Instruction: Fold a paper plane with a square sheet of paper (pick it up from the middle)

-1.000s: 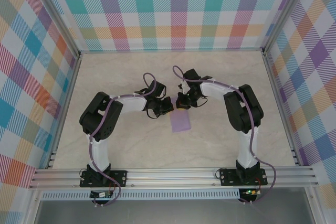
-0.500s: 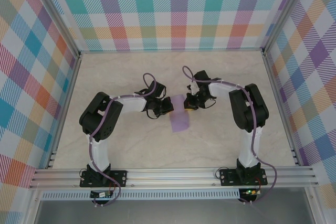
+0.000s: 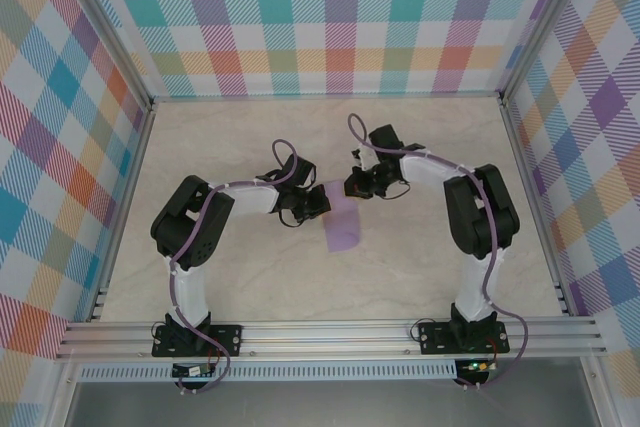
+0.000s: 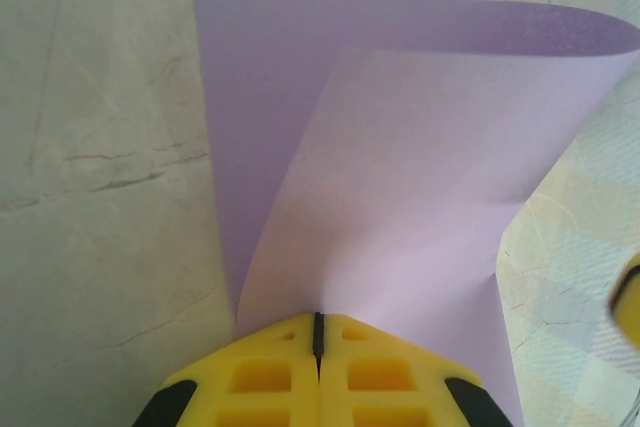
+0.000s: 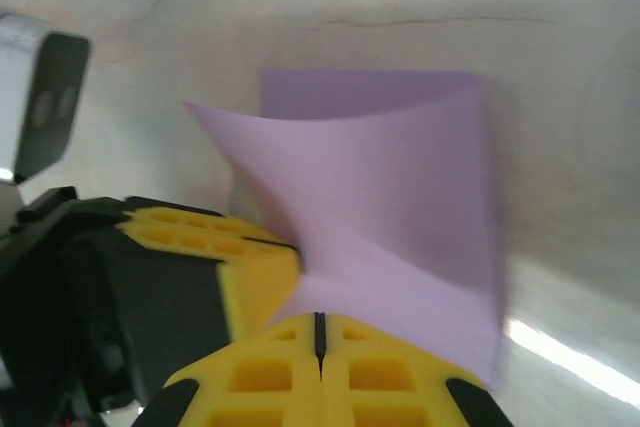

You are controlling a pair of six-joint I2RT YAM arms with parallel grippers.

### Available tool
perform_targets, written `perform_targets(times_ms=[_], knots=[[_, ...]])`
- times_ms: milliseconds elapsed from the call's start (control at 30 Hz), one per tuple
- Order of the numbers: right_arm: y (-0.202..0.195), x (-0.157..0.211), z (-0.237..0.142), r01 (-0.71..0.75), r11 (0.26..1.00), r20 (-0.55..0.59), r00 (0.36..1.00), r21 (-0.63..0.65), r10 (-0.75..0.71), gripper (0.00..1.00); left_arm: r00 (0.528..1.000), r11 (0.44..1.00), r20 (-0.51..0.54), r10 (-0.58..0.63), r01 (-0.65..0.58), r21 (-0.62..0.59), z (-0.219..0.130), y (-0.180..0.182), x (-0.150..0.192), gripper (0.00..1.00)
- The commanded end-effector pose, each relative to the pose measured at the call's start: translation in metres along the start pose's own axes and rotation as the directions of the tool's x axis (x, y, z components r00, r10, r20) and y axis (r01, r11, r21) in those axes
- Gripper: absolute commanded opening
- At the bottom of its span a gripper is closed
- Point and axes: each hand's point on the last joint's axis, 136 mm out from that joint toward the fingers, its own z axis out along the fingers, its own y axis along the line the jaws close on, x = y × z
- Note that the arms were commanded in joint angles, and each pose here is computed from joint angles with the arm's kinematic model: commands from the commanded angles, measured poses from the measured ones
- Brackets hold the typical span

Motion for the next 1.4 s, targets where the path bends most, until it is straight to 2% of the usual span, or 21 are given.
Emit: perform_targets(times_ms=[0,233,333,467,533,600,733,900,1100,1367], knots=[[0.013,0.001,0.021,0.002,0.997,-0.046,0.999,-0.080,-0.006,0.00,0.968,0.904,-0.186,-0.170,0.078,-0.420,0.013,0.123,0.079,0.00],[-0.014,-0.005,0.032,-0.043,0.998,-0.037,0.998,-0.050,0.042,0.00,0.965,0.895,-0.190,-0.180,0.080,-0.439,0.011,0.128,0.082,0.00],[-0.042,-0.012,0.025,-0.103,0.995,0.017,0.995,-0.018,0.103,0.00,0.964,0.889,-0.191,-0.184,0.080,-0.451,0.010,0.132,0.085,0.00],[-0.085,-0.024,0.008,-0.170,0.982,0.126,0.979,0.087,0.158,0.00,0.961,0.880,-0.200,-0.192,0.078,-0.468,0.009,0.139,0.090,0.00],[-0.094,-0.032,-0.002,-0.191,0.976,0.171,0.970,0.108,0.171,0.00,0.960,0.876,-0.203,-0.195,0.077,-0.476,0.009,0.143,0.093,0.00],[-0.084,-0.040,-0.014,-0.170,0.980,0.213,0.966,0.101,0.146,0.00,0.959,0.874,-0.206,-0.194,0.074,-0.480,0.009,0.145,0.095,0.00],[-0.037,-0.045,-0.026,-0.066,0.998,0.243,0.968,-0.011,0.067,0.00,0.959,0.878,-0.206,-0.192,0.074,-0.473,0.009,0.143,0.095,0.00],[0.002,-0.027,0.004,-0.002,0.994,0.136,0.991,-0.112,0.017,0.00,0.960,0.883,-0.205,-0.188,0.073,-0.465,0.011,0.140,0.091,0.00],[-0.004,-0.029,0.026,-0.032,0.992,0.090,0.995,-0.121,0.044,0.00,0.960,0.881,-0.207,-0.189,0.073,-0.467,0.010,0.140,0.091,0.00],[-0.037,-0.052,0.028,-0.105,0.993,0.166,0.980,-0.049,0.112,0.00,0.958,0.877,-0.214,-0.192,0.070,-0.475,0.010,0.144,0.095,0.00]])
